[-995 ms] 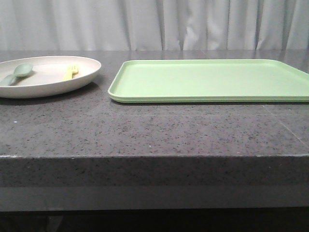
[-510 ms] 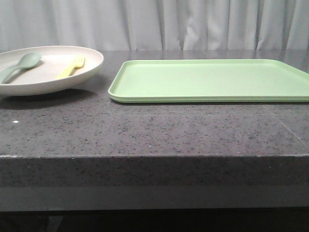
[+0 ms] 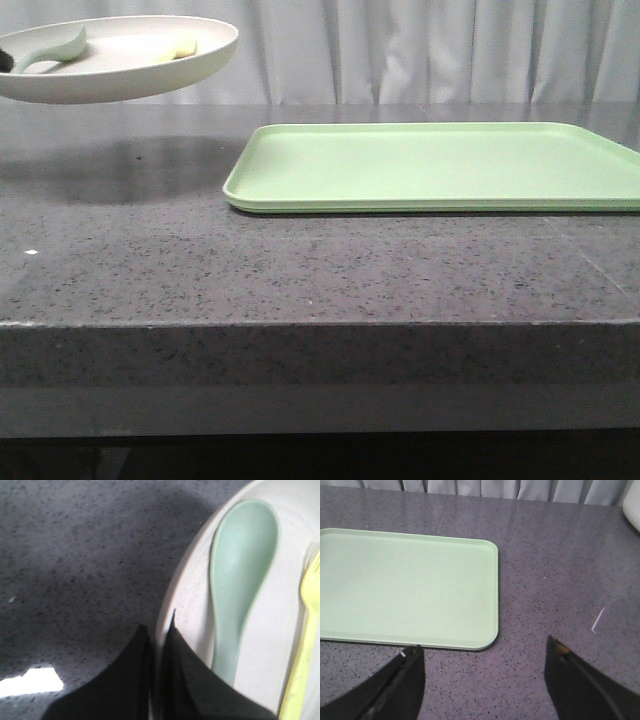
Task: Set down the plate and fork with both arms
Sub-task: 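Lift the plate with the left gripper and carry it over the tray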
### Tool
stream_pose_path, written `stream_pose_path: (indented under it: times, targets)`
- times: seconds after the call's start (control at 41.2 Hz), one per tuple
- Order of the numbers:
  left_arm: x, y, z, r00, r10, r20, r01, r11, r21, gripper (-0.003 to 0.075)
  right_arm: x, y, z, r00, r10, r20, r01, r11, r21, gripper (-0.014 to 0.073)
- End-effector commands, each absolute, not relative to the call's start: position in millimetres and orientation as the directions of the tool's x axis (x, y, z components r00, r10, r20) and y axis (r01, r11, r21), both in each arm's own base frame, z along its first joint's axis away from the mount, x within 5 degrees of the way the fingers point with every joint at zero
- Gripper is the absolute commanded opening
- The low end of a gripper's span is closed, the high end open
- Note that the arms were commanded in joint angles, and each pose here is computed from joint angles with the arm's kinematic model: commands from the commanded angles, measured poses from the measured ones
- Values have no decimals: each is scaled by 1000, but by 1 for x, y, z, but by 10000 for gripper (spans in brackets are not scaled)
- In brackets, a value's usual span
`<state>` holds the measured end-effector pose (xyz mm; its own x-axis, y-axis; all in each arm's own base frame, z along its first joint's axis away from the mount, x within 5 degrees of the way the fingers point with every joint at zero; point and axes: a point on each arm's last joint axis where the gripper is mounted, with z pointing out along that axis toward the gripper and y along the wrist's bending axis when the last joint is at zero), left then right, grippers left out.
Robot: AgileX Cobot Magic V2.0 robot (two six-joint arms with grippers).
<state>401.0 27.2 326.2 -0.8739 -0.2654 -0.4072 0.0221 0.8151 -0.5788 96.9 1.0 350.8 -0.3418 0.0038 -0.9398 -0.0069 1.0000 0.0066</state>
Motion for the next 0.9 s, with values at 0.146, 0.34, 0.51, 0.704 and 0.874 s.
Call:
stream_pose_path:
  times: [0.146,0.34,0.51,0.704,0.874]
  targets:
    - [402,-39,382,-837,-232,-496,161,762,-628,-18,99,0,366,-253,-12,-967,-6,1000,-10,529]
    - [413,-90,383,-861,-188,-473,194,738,-646,-18,99,0,366,-253,-12,-967,-6,1000,-10,529]
    - [423,-131,379,-872,-142,-469,222,739,-636,-18,99,0,366,-253,-12,-967,-6,1000,-10,529]
    - [431,-172,369,-883,-114,-455,226,747,-625,-18,99,0,366,-253,-12,-967,-6,1000,-10,529]
    - [438,-203,355,-902,-134,-410,186,736,-651,-18,99,0,366,-253,-12,-967,-6,1000,-10,529]
